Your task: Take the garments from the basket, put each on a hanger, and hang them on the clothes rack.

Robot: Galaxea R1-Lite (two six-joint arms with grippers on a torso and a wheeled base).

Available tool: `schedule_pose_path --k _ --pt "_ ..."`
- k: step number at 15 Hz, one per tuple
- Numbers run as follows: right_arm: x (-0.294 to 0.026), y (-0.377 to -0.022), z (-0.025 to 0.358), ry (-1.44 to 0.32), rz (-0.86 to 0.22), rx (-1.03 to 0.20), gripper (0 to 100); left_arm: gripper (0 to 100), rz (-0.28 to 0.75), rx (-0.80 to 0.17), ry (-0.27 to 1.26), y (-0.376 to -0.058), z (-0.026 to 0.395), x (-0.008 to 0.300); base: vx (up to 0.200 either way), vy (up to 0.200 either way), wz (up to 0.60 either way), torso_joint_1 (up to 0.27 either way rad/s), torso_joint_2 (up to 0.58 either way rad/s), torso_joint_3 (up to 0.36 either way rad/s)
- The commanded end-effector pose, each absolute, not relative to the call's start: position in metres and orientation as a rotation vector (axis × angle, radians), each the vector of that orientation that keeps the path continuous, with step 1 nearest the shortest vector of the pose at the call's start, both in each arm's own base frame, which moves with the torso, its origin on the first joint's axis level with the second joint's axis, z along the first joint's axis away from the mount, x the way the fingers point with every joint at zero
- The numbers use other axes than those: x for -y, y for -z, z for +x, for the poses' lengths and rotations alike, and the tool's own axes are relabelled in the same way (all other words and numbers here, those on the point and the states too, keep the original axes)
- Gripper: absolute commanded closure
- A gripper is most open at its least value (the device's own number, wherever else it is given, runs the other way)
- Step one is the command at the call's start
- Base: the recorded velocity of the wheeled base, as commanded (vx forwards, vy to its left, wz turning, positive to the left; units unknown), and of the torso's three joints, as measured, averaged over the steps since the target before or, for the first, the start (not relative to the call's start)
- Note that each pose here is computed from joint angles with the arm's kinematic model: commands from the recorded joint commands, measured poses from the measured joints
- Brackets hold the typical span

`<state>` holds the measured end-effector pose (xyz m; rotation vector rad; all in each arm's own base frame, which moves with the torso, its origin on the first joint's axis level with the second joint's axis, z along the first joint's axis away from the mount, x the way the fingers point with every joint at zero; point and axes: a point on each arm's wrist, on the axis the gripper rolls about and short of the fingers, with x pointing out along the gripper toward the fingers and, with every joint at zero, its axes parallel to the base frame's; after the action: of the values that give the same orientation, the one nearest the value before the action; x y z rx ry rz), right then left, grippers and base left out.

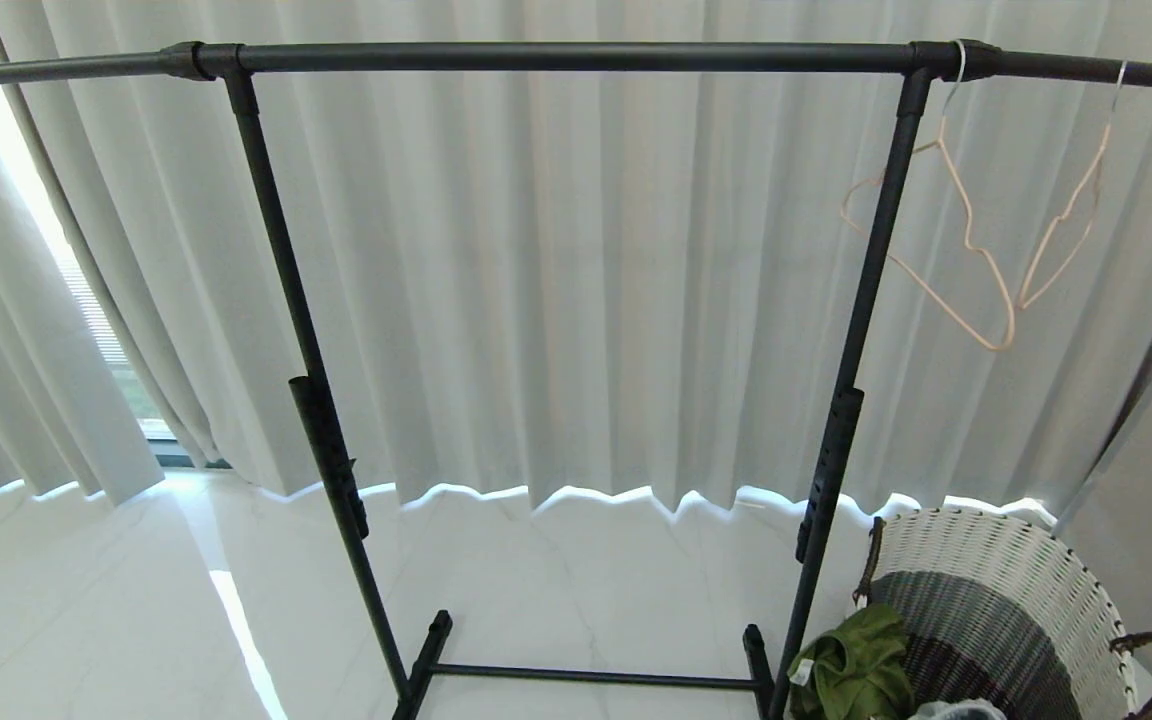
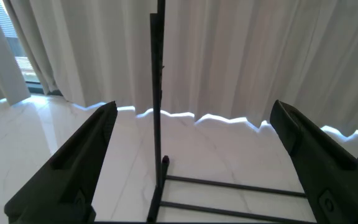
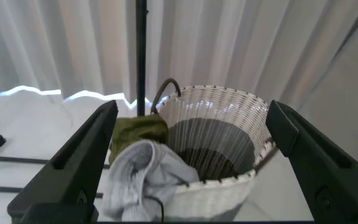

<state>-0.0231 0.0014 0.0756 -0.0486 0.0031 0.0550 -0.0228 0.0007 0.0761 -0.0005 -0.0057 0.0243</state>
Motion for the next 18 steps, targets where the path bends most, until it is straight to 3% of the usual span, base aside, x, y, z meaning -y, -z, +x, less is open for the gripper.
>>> schedule_pose_path --k 1,5,7,9,10,12,16,18 --pt "-0.001 -0.076 -0.023 -0.055 -0.046 -0.002 0 0 -0.002 0.006 -0.025 -0.076 -0.023 -0.001 0.000 0.000 0.00 0.000 0.00 0.000" --pt "-0.002 -0.080 -0.024 -0.065 -0.053 0.022 0 0 -0.006 0.006 -0.025 -0.076 -0.023 -0.001 0.000 0.000 0.00 0.000 0.00 0.000" --pt "-0.002 -0.112 -0.025 -0.136 -0.036 0.024 0 0 -0.006 0.006 -0.025 -0.076 -0.023 -0.001 0.000 0.000 0.00 0.000 0.00 0.000" --pt "-0.003 -0.136 0.001 -0.205 -0.052 -0.171 0 0 -0.005 0.006 -0.025 -0.076 -0.023 -0.001 0.000 0.000 0.00 0.000 0.00 0.000" --pt "-0.005 -0.131 0.029 -0.226 -0.108 -0.378 0 0 0.000 0.006 -0.025 -0.076 -0.023 -0.001 0.000 0.000 0.00 0.000 0.00 0.000" --pt "-0.008 -0.110 0.057 -0.255 -0.179 -0.643 0 0 0.001 0.006 -0.025 -0.076 -0.023 -0.001 0.000 0.000 0.00 0.000 0.00 0.000" --pt "-0.010 -0.080 0.085 -0.346 -0.322 -0.873 0 0 0.001 0.006 -0.025 -0.076 -0.023 -0.001 0.000 0.000 0.00 0.000 0.00 0.000" --pt "-0.011 -0.070 0.105 -0.340 -0.324 -0.945 0 0 0.001 0.006 -0.023 -0.076 -0.023 -0.001 0.000 0.000 0.00 0.000 0.00 0.000"
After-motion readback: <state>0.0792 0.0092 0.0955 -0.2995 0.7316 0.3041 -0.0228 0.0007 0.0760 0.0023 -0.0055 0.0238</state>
